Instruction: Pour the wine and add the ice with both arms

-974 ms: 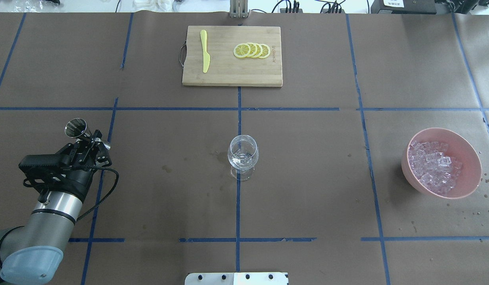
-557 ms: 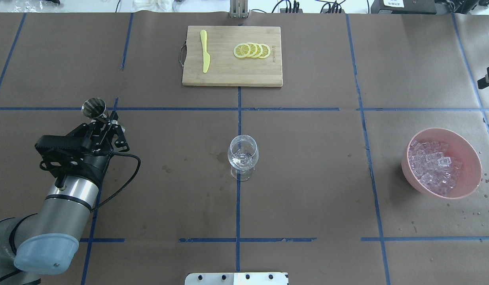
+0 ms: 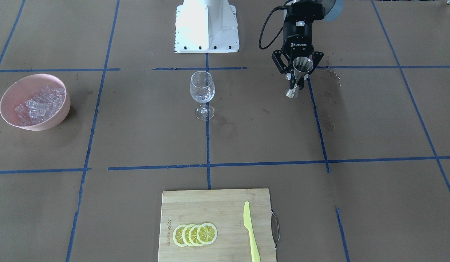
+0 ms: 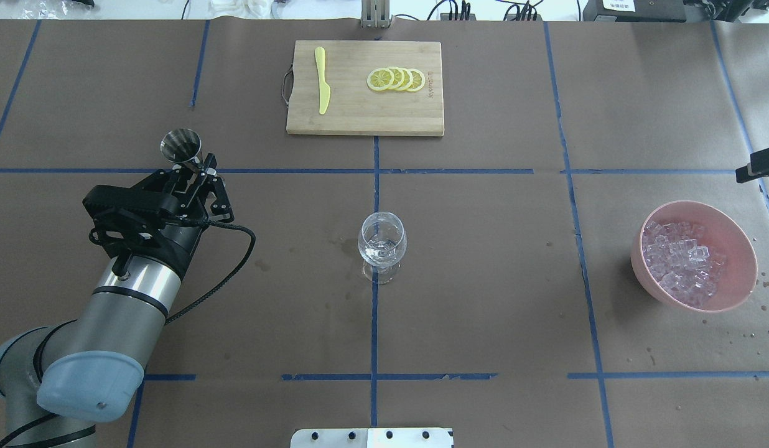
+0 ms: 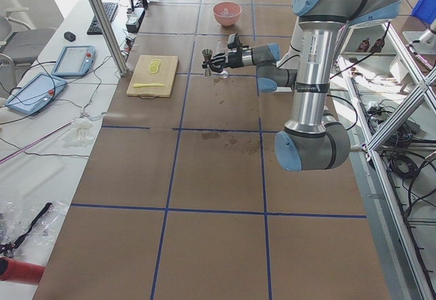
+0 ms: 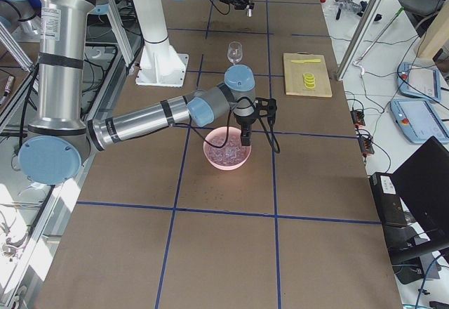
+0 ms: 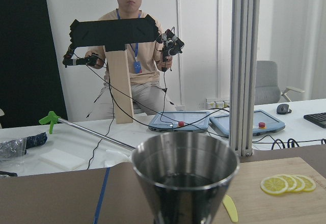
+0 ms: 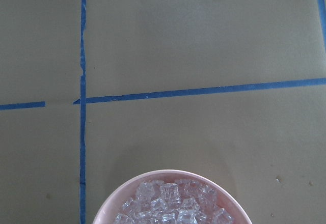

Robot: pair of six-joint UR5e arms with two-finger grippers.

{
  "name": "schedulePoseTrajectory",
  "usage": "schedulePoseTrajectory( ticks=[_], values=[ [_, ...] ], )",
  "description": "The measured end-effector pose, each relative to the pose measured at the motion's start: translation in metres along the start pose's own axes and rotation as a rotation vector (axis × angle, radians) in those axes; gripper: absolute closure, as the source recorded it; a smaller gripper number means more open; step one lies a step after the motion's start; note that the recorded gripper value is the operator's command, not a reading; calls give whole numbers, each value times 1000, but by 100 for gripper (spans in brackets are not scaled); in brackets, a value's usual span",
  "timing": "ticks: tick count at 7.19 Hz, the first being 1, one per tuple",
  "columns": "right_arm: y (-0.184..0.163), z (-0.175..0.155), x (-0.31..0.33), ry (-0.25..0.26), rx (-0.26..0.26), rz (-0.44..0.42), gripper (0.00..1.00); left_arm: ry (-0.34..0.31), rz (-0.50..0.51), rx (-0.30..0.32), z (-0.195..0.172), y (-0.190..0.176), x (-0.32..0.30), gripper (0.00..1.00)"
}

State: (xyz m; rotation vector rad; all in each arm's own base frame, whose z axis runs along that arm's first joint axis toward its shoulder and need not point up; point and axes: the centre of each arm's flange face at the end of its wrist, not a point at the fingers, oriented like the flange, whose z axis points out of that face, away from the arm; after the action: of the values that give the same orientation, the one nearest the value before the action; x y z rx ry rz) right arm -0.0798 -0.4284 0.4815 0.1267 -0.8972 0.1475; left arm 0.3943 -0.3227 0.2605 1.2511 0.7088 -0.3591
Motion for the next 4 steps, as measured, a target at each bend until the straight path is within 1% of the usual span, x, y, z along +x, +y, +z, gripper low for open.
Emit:
schedulePoseTrajectory(
  ticks=[1, 2, 4],
  values=[
    [14, 11, 4, 9, -8, 3, 0, 27, 12, -24, -1, -3, 8, 100],
    [22, 19, 5, 20, -18, 2, 0, 46, 43, -32, -2, -6, 16, 100],
    [32, 31, 5, 49, -27, -10, 0, 71, 93, -33, -4, -17, 42, 100]
  ],
)
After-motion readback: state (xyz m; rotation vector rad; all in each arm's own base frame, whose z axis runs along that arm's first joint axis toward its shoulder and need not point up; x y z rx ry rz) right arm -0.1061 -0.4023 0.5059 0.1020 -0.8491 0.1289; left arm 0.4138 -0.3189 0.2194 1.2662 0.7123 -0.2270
